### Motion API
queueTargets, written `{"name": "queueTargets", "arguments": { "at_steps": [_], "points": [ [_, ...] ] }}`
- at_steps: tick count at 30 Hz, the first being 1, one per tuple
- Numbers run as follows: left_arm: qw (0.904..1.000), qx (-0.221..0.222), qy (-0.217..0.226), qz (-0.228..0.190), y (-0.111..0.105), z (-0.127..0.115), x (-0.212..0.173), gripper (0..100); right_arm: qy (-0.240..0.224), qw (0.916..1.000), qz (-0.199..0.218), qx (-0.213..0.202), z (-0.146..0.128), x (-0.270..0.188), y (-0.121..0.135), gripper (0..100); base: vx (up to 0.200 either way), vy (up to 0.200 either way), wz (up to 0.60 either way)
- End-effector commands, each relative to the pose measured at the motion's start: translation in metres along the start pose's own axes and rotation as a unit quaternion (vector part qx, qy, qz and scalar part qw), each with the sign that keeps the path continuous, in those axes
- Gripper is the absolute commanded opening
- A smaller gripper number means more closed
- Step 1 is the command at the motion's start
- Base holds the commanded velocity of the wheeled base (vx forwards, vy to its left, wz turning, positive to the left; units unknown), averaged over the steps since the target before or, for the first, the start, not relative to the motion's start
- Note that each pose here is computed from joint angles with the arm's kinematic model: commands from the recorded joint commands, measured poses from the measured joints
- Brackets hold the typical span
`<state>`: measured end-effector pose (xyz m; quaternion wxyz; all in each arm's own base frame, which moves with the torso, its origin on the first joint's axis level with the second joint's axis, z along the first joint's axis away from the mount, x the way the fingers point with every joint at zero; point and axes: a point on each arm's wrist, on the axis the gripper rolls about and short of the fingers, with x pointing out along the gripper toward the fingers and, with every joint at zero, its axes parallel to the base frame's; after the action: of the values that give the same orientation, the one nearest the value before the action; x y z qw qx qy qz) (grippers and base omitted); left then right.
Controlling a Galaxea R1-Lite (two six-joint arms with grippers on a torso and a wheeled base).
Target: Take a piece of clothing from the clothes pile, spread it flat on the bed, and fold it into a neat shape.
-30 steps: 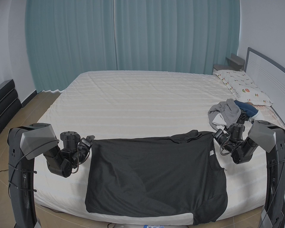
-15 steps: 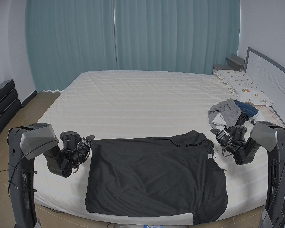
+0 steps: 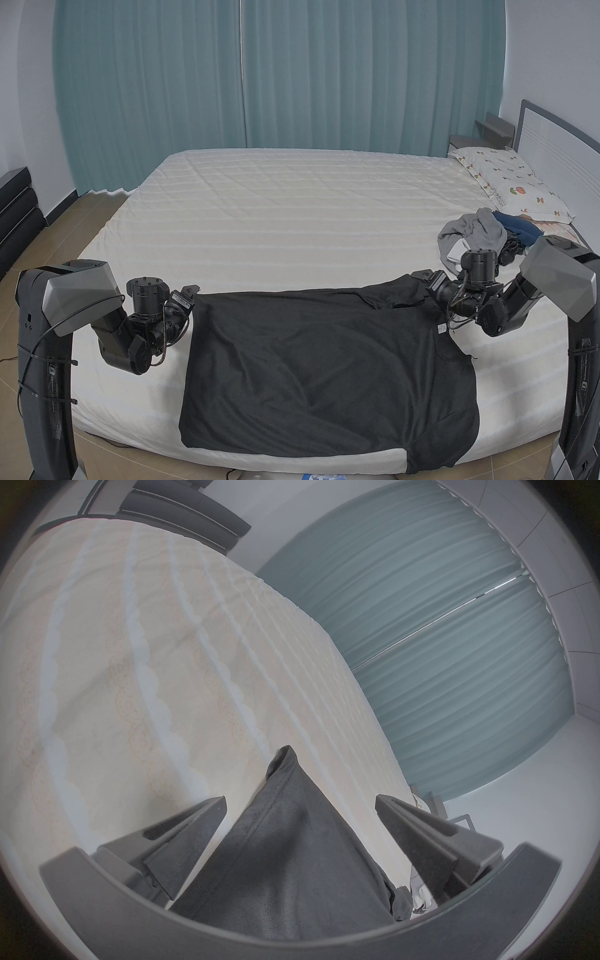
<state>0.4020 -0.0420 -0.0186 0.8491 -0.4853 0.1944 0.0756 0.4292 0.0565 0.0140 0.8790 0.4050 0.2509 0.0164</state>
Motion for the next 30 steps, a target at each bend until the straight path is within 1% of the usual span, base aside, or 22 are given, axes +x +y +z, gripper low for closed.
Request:
{"name": "queueTargets", "arguments": {
  "at_steps": [1,3,7,13,18,24,27,28,30],
  "points": [
    [1.0000,0.000,0.000,0.001,0.000,-0.001,0.000,100,0.034,0.9992,0.014,-0.017,-0.026,0.019,0.022,100,0.000,0.000,0.00],
    [1.0000,0.000,0.001,0.000,0.000,-0.001,-0.001,100,0.046,0.9987,0.008,-0.018,-0.038,0.032,0.016,100,0.000,0.000,0.00],
    [1.0000,0.000,0.000,-0.002,0.000,-0.001,-0.001,100,0.057,0.9982,-0.004,-0.018,-0.050,0.049,0.002,100,0.000,0.000,0.00],
    [1.0000,0.000,0.000,-0.002,0.000,-0.001,-0.001,100,0.053,0.9985,-0.006,-0.014,-0.050,0.060,-0.007,100,0.000,0.000,0.00],
    [1.0000,-0.001,0.000,-0.001,0.000,-0.001,-0.001,100,0.045,0.9988,0.009,-0.017,-0.048,0.063,0.002,100,0.000,0.000,0.00],
    [1.0000,-0.001,-0.001,-0.002,-0.001,-0.001,-0.001,100,0.031,0.9989,0.029,-0.021,-0.031,0.049,0.027,100,0.000,0.000,0.00],
    [1.0000,-0.002,-0.001,-0.001,0.000,0.000,-0.001,100,0.038,0.9987,0.027,-0.022,-0.033,0.048,0.031,100,0.000,0.000,0.00],
    [1.0000,-0.001,-0.001,-0.002,-0.001,-0.001,-0.001,100,0.051,0.9982,0.020,-0.024,-0.041,0.051,0.031,100,0.000,0.000,0.00],
    [1.0000,-0.001,0.000,-0.002,0.000,-0.001,-0.001,100,0.053,0.9981,0.019,-0.027,-0.046,0.056,0.032,100,0.000,0.000,0.00]
  ]
}}
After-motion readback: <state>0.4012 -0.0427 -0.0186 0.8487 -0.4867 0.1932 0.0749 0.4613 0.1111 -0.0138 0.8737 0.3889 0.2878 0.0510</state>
